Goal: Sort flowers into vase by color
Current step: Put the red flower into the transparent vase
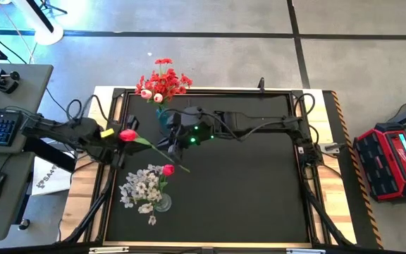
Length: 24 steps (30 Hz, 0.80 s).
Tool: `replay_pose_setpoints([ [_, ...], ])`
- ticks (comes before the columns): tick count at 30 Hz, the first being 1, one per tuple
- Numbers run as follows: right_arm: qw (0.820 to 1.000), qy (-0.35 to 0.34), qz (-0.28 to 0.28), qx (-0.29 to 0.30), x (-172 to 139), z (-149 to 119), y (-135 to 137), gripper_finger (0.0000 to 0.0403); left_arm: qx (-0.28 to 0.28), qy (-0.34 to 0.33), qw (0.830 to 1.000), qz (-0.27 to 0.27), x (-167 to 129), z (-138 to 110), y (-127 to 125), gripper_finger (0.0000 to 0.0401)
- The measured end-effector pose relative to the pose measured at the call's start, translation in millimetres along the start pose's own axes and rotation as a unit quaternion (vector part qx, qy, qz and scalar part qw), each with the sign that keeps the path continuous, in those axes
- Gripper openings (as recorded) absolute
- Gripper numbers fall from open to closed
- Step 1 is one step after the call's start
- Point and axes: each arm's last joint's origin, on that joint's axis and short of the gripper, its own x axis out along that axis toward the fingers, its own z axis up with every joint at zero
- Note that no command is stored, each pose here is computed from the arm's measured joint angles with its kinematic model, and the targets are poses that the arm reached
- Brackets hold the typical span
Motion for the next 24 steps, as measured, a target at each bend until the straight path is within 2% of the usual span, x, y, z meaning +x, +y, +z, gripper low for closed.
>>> replay_pose_setpoints([
  [3, 0.996, 0.042, -0.054, 0.054, -5.9, -5.3, -11.7, 0.0086, -0.007, 0.087, 0.996, 0.027, -6.2, 7.9, 1.2, 0.0003],
  [5, 0.987, 0.063, -0.110, 0.099, -14.9, -8.6, -17.8, 0.0111, 0.000, 0.138, 0.990, 0.038, -10.9, 15.2, 1.5, 0.0002],
  [8, 0.969, 0.073, -0.202, 0.119, -33.3, -11.4, -21.6, 0.0139, -0.006, 0.171, 0.985, 0.034, -15.0, 26.7, 0.4, 0.0001],
  [10, 0.961, 0.070, -0.243, 0.114, -46.3, -11.0, -18.5, 0.0151, -0.020, 0.173, 0.985, 0.009, -16.8, 31.9, -1.4, 0.0001],
  [14, 0.955, 0.056, -0.274, 0.100, -74.6, -5.5, -5.7, 0.0160, -0.039, 0.202, 0.978, -0.046, -18.3, 27.4, -4.4, 0.0001],
  [17, 0.951, 0.042, -0.293, 0.091, -91.8, -2.1, 1.7, 0.0160, -0.049, 0.231, 0.970, -0.061, -15.4, 16.9, -6.3, 0.0001],
  [21, 0.945, 0.028, -0.314, 0.082, -103.2, -0.2, 5.7, 0.0156, -0.049, 0.232, 0.968, -0.078, -8.3, 15.0, -10.3, 0.0000],
  [24, 0.943, 0.031, -0.320, 0.084, -104.6, -1.2, 5.5, 0.0156, -0.048, 0.222, 0.967, -0.117, -1.1, 16.1, -15.3, 0.0000],
])
